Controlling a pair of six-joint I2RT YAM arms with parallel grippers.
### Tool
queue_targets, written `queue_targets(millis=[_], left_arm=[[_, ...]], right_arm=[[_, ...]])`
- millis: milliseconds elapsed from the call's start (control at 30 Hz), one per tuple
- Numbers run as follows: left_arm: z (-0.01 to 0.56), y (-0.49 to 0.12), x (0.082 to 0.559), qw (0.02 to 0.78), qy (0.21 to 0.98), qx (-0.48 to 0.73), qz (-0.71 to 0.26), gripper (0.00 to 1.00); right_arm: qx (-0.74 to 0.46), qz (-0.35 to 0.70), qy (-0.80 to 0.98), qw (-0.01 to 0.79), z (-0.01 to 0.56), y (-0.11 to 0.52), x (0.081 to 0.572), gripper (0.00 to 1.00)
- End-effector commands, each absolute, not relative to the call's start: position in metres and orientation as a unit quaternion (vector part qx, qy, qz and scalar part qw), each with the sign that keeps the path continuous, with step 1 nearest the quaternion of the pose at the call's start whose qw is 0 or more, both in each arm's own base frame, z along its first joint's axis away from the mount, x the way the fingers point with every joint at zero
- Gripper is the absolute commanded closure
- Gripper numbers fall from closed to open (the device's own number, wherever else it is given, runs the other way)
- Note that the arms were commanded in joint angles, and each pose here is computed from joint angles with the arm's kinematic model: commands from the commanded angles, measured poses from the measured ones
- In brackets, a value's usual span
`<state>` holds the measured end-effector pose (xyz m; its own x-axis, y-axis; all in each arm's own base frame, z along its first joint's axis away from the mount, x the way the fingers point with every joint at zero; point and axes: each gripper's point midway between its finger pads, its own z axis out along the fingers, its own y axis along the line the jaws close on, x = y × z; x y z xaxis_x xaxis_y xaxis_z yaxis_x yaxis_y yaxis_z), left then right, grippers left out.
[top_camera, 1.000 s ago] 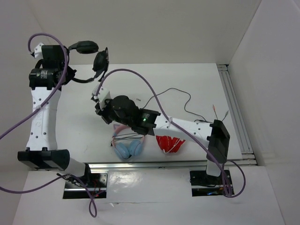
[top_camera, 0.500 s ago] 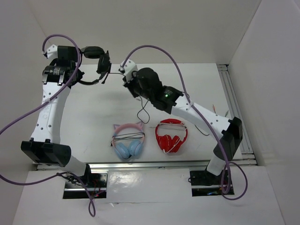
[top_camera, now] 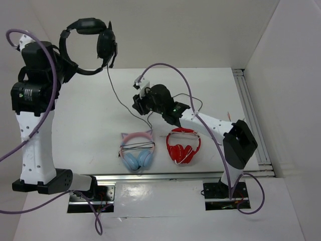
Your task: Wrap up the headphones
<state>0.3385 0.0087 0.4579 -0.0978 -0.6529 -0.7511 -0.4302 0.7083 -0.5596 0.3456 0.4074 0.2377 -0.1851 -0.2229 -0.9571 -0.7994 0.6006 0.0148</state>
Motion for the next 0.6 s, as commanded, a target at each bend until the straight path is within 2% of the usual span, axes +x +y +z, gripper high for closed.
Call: queue_targets(millis=[0,133,333,367,500,567], left_arm=[[0.512,-0.007,0.324,0.604,0.688,-0.359,-0.182,1.00],[0.524,-0.013,0.311,0.610,0.683,-0.347,-0.202,1.00],[0.544,-0.011,0.297,0.631,0.672,-0.331,-0.201,1.00],[0.541,-0.011,0.297,0.628,0.676,-0.332,-0.199,1.00],[0.541,-0.009,0.297,0.629,0.676,-0.331,-0.192,1.00],[0.541,-0.011,0.297,0.628,0.677,-0.329,-0.196,1.00]], right_arm=[[-0.320,0.332,0.676,0.575,0.265,0.420,0.362,0.60],[-0.312,0.339,0.681,0.570,0.239,0.416,0.379,0.46],[-0.310,0.402,0.667,0.545,0.230,0.416,0.380,0.36],[-0.313,0.413,0.663,0.541,0.230,0.416,0.373,0.26],[-0.347,0.459,0.643,0.505,0.224,0.426,0.351,0.25],[-0.344,0.455,0.651,0.500,0.216,0.428,0.356,0.25]])
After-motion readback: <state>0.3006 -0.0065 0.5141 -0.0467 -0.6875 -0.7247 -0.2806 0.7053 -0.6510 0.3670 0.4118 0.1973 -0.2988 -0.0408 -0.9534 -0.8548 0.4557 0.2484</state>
